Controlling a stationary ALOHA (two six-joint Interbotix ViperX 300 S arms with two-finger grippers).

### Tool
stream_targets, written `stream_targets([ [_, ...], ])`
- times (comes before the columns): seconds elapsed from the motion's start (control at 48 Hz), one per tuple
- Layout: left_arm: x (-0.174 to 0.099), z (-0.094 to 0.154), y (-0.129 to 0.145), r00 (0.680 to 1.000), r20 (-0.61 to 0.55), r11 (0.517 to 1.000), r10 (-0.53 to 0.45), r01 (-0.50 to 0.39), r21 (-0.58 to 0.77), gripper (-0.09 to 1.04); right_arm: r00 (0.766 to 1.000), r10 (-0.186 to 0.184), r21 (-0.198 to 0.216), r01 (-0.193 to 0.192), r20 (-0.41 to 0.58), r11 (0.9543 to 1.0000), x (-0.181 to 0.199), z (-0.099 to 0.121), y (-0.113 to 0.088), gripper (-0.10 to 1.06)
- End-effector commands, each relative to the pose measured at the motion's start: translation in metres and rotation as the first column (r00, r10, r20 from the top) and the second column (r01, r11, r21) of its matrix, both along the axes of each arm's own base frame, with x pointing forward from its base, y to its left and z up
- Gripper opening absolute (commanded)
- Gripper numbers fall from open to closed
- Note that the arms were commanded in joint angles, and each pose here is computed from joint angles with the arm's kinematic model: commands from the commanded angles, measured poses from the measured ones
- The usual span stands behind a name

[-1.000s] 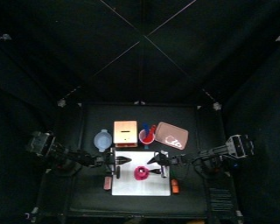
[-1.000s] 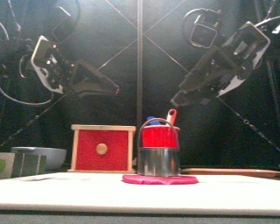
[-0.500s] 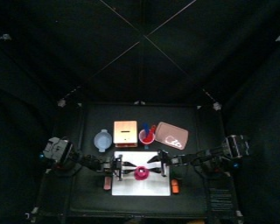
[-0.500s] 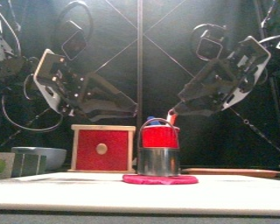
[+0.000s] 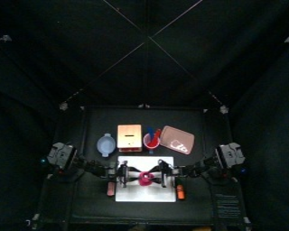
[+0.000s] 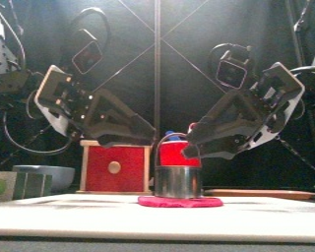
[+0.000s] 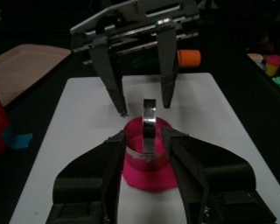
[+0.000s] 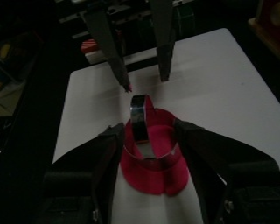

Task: Get the cutter from the drawer then cut the dough then place the extra dough in the bowl
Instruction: Cut the dough

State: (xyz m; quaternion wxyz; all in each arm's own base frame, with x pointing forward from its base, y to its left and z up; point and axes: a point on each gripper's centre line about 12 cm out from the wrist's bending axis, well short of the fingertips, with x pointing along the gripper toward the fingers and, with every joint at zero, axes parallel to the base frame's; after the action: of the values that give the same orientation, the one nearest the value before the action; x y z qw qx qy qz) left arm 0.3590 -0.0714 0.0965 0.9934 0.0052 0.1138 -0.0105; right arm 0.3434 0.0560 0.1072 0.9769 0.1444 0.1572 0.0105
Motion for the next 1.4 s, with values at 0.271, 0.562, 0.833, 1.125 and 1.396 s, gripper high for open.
stream_targets([
  [0.271,0.018,0.000,-0.004,0.999,-0.037,1.000,-0.010,0.010,-0.004,0.75,1.000,0.020,0.010,-0.020,0.000,0.9998,0.008,0.012,0.008,0.83],
  [0.562,0.020,-0.003,-0.005,0.999,-0.045,1.000,-0.018,0.018,0.004,0.74,1.000,0.026,0.004,-0.026,-0.016,0.9997,0.007,0.009,0.009,0.74],
  [0.833,0.020,-0.006,-0.003,0.999,-0.051,0.999,-0.018,0.019,0.028,0.67,0.998,0.029,0.001,-0.029,-0.054,0.9996,0.007,0.004,0.009,0.60],
  [1.125,0.018,-0.010,-0.002,0.997,-0.079,0.999,-0.020,0.022,0.030,0.50,0.994,0.031,0.001,-0.031,-0.106,0.9995,0.008,0.000,0.009,0.60],
  [1.396,0.012,-0.022,-0.004,0.985,-0.168,0.998,-0.042,0.049,0.038,0.49,0.983,0.022,0.006,-0.021,-0.183,0.9998,0.005,-0.012,0.008,0.60],
])
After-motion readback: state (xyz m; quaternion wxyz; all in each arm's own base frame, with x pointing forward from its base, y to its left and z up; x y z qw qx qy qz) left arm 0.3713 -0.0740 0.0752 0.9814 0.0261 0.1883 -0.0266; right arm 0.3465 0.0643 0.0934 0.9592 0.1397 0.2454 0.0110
